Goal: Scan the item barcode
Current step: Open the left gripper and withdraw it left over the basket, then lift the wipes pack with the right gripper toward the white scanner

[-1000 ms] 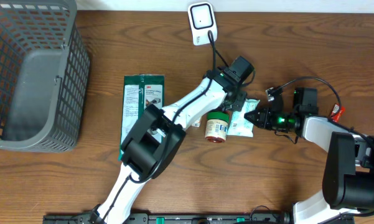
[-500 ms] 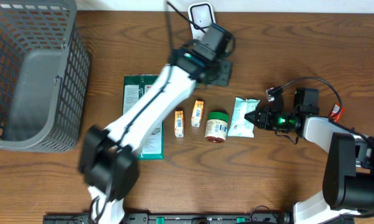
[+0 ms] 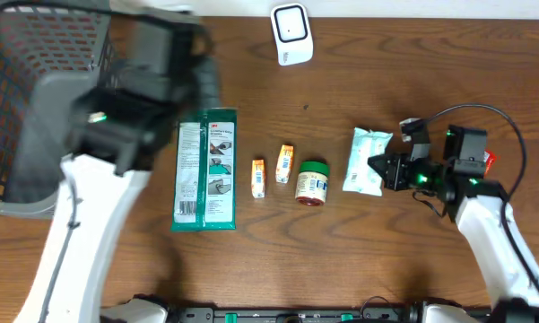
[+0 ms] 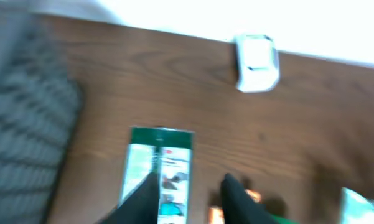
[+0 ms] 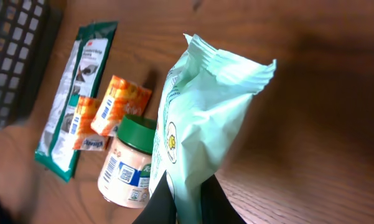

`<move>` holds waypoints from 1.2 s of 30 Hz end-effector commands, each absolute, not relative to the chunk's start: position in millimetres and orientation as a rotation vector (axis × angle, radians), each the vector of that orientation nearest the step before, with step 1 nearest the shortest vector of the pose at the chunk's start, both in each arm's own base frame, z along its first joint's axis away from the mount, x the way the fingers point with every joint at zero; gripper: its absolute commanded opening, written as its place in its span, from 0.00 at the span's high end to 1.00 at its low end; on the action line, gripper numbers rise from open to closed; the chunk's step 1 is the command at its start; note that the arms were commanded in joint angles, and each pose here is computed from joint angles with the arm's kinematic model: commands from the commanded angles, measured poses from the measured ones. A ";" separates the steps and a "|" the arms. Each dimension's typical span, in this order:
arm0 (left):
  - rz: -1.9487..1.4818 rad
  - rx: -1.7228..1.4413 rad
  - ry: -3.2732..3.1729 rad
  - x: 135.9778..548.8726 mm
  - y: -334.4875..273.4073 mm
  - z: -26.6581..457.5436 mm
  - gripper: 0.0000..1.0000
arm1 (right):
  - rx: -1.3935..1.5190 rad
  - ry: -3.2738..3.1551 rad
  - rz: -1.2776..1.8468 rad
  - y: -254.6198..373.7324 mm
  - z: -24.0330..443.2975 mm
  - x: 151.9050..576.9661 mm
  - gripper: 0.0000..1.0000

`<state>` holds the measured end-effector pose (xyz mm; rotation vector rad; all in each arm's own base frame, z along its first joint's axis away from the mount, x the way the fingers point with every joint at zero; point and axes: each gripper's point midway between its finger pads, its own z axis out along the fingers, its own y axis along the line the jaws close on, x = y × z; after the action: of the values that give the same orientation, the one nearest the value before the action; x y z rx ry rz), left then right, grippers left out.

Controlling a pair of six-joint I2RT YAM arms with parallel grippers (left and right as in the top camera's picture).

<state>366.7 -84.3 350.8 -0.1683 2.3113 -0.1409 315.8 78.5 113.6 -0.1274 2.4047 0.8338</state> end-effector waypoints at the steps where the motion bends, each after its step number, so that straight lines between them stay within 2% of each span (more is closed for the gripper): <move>1: -0.060 -0.273 2.295 364.2 -45.6 354.7 0.61 | -0.181 2.373 0.748 78.4 126.1 314.5 0.99; 2: -0.046 -0.301 2.296 363.0 -36.2 354.4 0.60 | -0.186 2.371 0.736 79.0 127.7 313.8 0.99; 5: -0.009 -0.375 2.307 360.0 -12.2 351.0 0.48 | -0.204 2.387 0.688 81.5 125.0 313.3 0.99; 8: -0.001 -0.415 2.328 358.6 -0.4 345.2 0.48 | -0.229 2.409 0.618 84.8 119.6 313.5 0.99; 10: -0.009 -0.421 2.337 358.2 0.9 343.2 0.41 | -0.254 2.413 0.592 89.5 118.4 313.5 0.99; 11: -0.007 -0.421 2.340 357.7 1.1 342.7 0.35 | -0.269 2.410 0.591 93.1 118.9 313.3 0.99; 12: -0.007 -0.421 2.342 357.4 1.0 342.5 0.16 | -0.287 2.402 0.595 97.4 120.5 313.6 0.99; 21: 0.003 -0.423 2.377 350.9 1.5 336.6 0.15 | -0.340 2.362 0.655 113.3 150.4 316.1 0.99; 31: 0.003 -0.423 2.377 350.9 1.5 336.6 0.14 | -0.416 2.093 1.294 173.6 241.6 299.5 0.99; 36: 0.003 -0.423 2.377 350.9 1.5 336.6 0.14 | -0.476 1.997 1.639 190.2 278.8 272.3 0.99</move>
<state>350.6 0.5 338.3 -0.4302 2.3686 -0.0025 307.5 172.3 240.3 -0.4073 2.0625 1.2980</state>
